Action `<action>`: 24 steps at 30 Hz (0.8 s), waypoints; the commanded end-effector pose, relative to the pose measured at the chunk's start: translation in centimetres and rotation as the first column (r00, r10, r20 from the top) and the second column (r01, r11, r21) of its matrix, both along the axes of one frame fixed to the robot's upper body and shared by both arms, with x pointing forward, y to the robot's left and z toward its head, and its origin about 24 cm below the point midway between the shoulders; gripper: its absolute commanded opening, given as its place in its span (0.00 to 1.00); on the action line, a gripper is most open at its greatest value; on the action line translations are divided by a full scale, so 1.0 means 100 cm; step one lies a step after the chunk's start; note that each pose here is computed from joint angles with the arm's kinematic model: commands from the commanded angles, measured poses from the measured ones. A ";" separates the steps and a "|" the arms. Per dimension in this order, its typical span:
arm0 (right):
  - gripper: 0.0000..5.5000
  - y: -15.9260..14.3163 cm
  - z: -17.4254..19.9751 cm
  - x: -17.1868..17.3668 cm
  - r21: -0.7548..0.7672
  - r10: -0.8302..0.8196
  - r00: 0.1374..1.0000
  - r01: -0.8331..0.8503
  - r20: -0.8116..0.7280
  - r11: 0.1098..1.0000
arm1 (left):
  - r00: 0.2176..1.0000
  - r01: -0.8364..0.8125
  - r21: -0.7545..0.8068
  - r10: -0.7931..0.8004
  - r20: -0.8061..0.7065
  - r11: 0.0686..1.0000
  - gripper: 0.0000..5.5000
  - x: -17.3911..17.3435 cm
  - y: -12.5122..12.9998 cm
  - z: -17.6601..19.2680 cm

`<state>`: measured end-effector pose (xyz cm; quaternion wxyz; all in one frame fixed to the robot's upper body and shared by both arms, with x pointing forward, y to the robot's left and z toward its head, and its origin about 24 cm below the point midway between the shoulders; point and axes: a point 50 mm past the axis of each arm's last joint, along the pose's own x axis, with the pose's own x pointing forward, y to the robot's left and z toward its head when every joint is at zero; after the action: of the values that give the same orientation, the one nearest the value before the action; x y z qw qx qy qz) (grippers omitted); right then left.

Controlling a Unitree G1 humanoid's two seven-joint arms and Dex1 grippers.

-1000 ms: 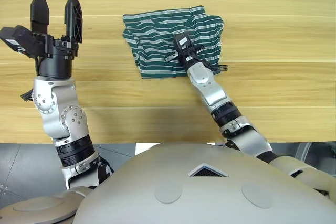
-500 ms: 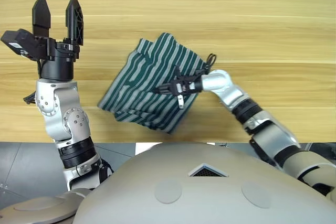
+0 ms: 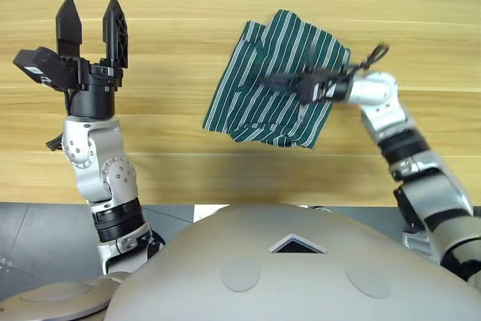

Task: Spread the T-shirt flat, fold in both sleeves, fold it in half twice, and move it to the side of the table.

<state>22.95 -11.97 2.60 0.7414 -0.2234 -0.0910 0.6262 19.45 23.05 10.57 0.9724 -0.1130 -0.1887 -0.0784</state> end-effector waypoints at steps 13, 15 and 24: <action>0.00 0.022 -0.002 0.049 -0.007 -0.688 0.709 0.695 -0.154 0.719 | 1.000 0.006 0.023 -0.006 0.014 1.000 0.72 -0.001 0.000 0.005; 0.00 0.031 -0.019 0.051 -0.090 -0.701 0.691 0.698 -0.176 0.710 | 1.000 0.006 0.024 -0.006 0.016 1.000 0.72 -0.002 -0.001 0.006; 0.00 0.090 -0.085 0.025 -0.344 -0.664 0.684 0.571 -0.301 0.745 | 1.000 0.020 0.025 -0.021 0.011 0.999 0.72 -0.003 -0.003 0.008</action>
<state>28.46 -3.51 -1.35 0.9105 -0.1834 0.1060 0.3550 19.06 22.85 11.25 0.9704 -0.1054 -0.2002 -0.0850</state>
